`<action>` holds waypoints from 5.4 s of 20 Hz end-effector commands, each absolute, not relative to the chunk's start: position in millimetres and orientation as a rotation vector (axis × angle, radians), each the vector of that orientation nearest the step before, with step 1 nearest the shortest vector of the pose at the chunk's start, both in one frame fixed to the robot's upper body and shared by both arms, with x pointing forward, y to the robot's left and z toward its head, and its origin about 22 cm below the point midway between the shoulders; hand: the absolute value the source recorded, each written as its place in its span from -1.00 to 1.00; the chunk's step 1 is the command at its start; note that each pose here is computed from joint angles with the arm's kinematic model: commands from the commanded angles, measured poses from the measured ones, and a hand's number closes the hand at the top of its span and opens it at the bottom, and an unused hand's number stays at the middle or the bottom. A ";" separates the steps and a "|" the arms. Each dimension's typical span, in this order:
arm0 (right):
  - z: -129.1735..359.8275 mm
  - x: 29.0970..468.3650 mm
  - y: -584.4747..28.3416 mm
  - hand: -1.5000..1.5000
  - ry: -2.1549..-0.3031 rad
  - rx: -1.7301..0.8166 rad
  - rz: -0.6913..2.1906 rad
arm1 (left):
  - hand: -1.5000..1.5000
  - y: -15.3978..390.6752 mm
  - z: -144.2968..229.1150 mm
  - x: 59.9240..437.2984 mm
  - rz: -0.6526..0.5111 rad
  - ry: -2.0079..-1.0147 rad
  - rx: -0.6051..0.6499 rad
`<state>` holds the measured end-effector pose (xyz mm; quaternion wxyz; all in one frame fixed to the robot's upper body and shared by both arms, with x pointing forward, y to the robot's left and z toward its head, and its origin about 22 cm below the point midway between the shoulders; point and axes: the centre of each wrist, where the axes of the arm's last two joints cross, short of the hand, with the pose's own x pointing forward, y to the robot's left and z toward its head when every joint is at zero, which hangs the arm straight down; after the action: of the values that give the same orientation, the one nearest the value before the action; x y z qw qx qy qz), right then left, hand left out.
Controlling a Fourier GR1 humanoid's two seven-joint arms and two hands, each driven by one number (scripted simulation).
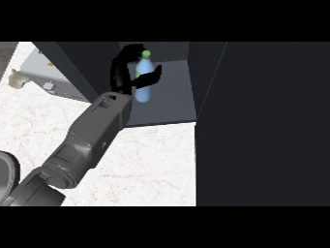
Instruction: Pick up the bottled water, place it into the cabinet and close the cabinet
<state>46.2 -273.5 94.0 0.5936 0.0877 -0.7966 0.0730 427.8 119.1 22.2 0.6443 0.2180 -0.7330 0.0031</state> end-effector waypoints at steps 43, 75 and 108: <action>117.6 37.2 -250.5 -1.00 -1.831 0.236 0.108 | -1.00 59.7 22.4 356.1 0.050 -1.872 -0.385; 156.3 25.4 -225.2 1.00 -1.710 0.639 0.756 | -1.00 220.2 28.6 183.6 0.213 -1.876 -0.423; 130.2 49.7 -172.1 1.00 -1.627 0.971 0.770 | -1.00 314.3 60.2 154.3 0.144 -1.882 -0.534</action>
<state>52.5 -195.9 116.7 0.5611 0.3292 -0.7147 0.2568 149.6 310.7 53.8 0.5642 -0.2149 -0.7939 0.0721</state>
